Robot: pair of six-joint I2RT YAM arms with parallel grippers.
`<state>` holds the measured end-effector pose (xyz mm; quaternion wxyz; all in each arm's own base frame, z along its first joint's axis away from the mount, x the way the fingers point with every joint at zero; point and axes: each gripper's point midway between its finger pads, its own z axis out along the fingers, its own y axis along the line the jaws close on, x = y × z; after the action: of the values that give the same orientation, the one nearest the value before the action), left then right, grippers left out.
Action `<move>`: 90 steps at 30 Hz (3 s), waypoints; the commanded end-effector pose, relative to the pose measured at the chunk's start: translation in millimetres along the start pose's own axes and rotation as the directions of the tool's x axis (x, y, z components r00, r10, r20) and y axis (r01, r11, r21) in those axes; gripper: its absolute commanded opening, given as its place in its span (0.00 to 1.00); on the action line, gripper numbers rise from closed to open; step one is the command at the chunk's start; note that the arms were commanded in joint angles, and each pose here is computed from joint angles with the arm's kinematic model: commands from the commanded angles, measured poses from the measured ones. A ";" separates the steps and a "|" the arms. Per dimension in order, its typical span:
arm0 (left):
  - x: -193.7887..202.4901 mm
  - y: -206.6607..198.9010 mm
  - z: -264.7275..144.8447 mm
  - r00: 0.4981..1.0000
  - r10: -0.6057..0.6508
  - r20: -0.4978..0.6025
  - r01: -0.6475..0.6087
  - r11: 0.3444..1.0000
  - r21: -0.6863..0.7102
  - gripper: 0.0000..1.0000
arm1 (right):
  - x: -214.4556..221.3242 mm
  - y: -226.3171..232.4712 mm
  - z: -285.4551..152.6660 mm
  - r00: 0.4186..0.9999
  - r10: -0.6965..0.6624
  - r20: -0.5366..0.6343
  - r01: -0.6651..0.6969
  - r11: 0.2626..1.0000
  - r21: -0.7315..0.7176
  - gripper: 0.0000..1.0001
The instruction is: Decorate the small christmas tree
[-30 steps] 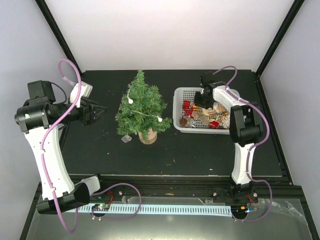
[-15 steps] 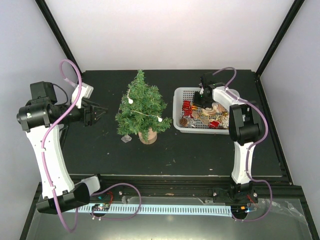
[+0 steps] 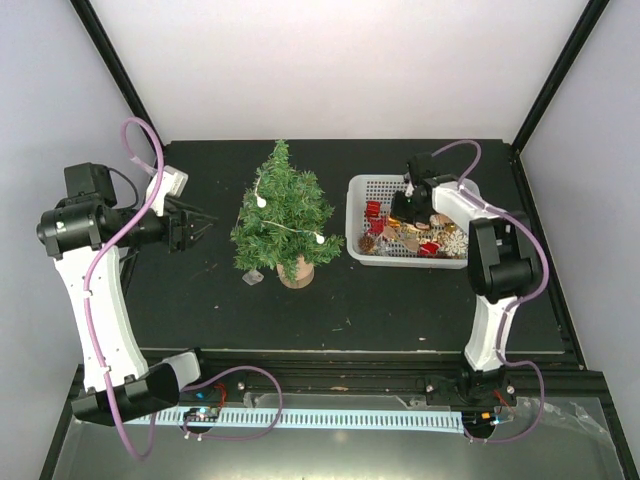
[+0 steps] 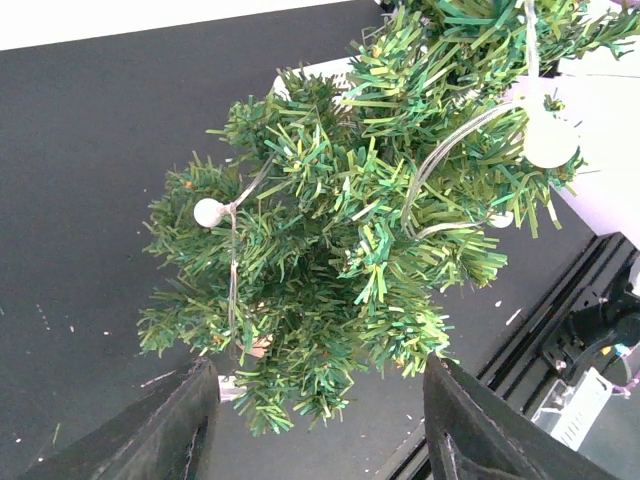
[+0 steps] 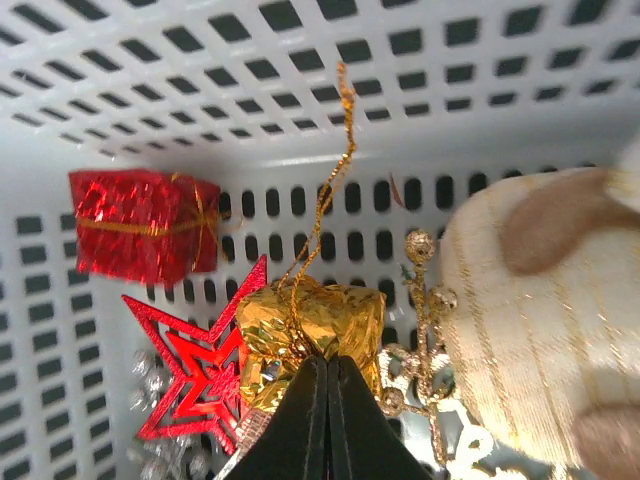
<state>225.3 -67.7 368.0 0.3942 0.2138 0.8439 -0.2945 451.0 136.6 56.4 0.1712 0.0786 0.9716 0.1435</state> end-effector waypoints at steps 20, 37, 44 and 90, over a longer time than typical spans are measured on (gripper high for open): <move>-6.7 9.4 11.5 0.999 -0.045 0.022 0.044 0.997 0.060 0.58 | 67.4 170.2 -302.4 0.839 -0.192 0.510 0.510 0.607 -0.610 0.01; 1.6 0.6 10.3 0.998 -0.053 0.029 0.052 0.997 0.063 0.58 | 103.9 226.0 -310.6 0.839 -0.255 0.480 0.540 0.488 -0.685 0.01; 5.1 -1.2 9.7 0.999 -0.050 0.021 0.048 0.997 0.059 0.58 | 99.0 227.0 -296.9 0.850 -0.243 0.467 0.522 0.511 -0.683 0.01; 19.1 4.6 17.2 0.997 -0.069 -0.028 0.071 0.995 0.071 0.58 | 108.2 250.9 -211.2 0.895 -0.319 0.312 0.444 0.569 -0.692 0.01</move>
<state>227.1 -70.9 341.6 0.3655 0.1962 0.8478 -0.3304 303.7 336.3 289.4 0.2955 -0.1835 0.8043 0.4818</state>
